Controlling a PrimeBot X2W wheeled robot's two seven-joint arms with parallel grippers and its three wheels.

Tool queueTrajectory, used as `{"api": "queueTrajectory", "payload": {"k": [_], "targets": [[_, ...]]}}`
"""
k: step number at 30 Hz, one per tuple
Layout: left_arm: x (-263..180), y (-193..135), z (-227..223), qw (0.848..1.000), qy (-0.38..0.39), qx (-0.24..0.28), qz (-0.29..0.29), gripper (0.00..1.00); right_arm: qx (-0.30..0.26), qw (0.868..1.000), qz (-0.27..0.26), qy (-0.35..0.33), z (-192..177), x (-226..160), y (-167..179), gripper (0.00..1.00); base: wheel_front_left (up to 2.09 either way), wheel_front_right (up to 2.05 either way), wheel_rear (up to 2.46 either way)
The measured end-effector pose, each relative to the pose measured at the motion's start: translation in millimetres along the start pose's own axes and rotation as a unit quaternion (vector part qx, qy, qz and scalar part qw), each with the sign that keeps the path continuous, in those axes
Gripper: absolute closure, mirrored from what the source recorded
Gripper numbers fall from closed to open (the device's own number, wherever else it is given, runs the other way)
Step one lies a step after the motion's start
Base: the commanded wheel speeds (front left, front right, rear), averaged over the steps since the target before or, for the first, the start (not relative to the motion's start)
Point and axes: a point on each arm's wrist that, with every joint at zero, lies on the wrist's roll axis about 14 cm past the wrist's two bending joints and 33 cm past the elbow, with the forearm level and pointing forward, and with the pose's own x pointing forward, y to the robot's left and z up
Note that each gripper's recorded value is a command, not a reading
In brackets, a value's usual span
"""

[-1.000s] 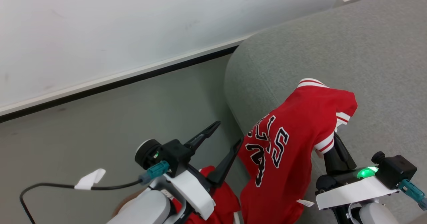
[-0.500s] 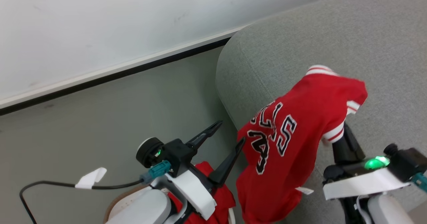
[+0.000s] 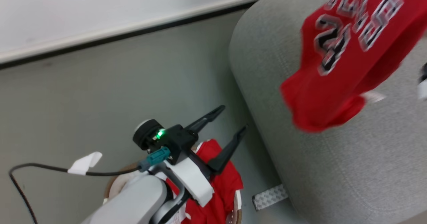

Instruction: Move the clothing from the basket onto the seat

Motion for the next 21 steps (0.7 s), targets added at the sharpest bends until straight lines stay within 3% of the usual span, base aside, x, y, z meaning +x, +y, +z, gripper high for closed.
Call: {"api": "queueTrajectory", "payload": {"k": [4,10,16,21], "targets": [[-8,22,-27,1.0,0.023,-0.011,0.006,0.0,-0.032,0.999,-0.003,-0.015,13,52,-15,1.0,0.0,0.0,0.0],[-13,45,-50,0.999,0.034,-0.03,0.019,0.0,-0.059,0.998,-0.021,-0.013,3,95,-34,1.0,0.0,0.0,0.0],[-26,71,-80,0.997,0.052,-0.047,0.041,0.0,-0.091,0.994,-0.049,0.026,-40,129,-58,1.0,0.0,0.0,0.0],[-37,88,-99,0.994,0.065,-0.058,0.063,0.0,-0.107,0.985,-0.095,0.101,-101,128,-94,1.0,0.0,0.0,0.0]]}}
